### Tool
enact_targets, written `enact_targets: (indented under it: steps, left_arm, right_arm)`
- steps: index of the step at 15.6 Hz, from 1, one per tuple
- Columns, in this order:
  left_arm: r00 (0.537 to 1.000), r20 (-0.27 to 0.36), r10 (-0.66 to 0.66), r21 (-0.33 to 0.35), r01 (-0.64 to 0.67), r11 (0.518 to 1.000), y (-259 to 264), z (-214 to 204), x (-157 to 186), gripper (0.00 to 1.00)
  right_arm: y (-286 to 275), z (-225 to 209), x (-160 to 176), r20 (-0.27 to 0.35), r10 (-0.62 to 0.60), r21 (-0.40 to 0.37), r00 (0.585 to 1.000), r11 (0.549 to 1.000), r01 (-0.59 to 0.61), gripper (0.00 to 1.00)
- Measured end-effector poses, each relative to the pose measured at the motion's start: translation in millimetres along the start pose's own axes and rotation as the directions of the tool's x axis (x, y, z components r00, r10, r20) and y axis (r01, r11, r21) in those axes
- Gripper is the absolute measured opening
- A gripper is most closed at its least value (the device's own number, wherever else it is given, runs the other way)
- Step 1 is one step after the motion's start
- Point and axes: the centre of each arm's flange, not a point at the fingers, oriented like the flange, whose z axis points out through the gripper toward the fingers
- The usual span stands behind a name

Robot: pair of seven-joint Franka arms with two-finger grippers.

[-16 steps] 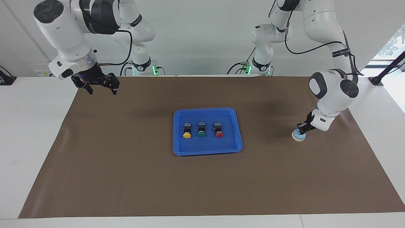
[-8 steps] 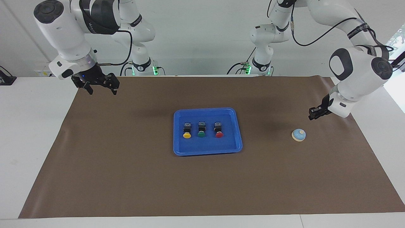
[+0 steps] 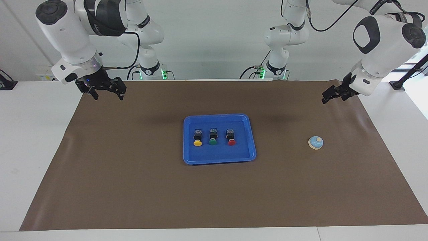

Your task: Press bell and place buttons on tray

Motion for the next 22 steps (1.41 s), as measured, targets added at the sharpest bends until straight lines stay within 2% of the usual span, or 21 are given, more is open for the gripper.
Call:
enact_targets:
  steps: [12,22]
  left_arm:
    - [1.000,0.004,0.012,-0.001,-0.012,1.000,-2,-2,-2,1.00]
    - [0.998,-0.040,0.040,0.002,-0.040,0.999,11,-15,-9,1.00]
  right_arm:
    - [0,0,0,0.000,0.000,0.000,1.000,1.000,0.000,1.00]
    - [0,0,0,0.000,0.000,0.000,1.000,1.000,0.000,1.00]
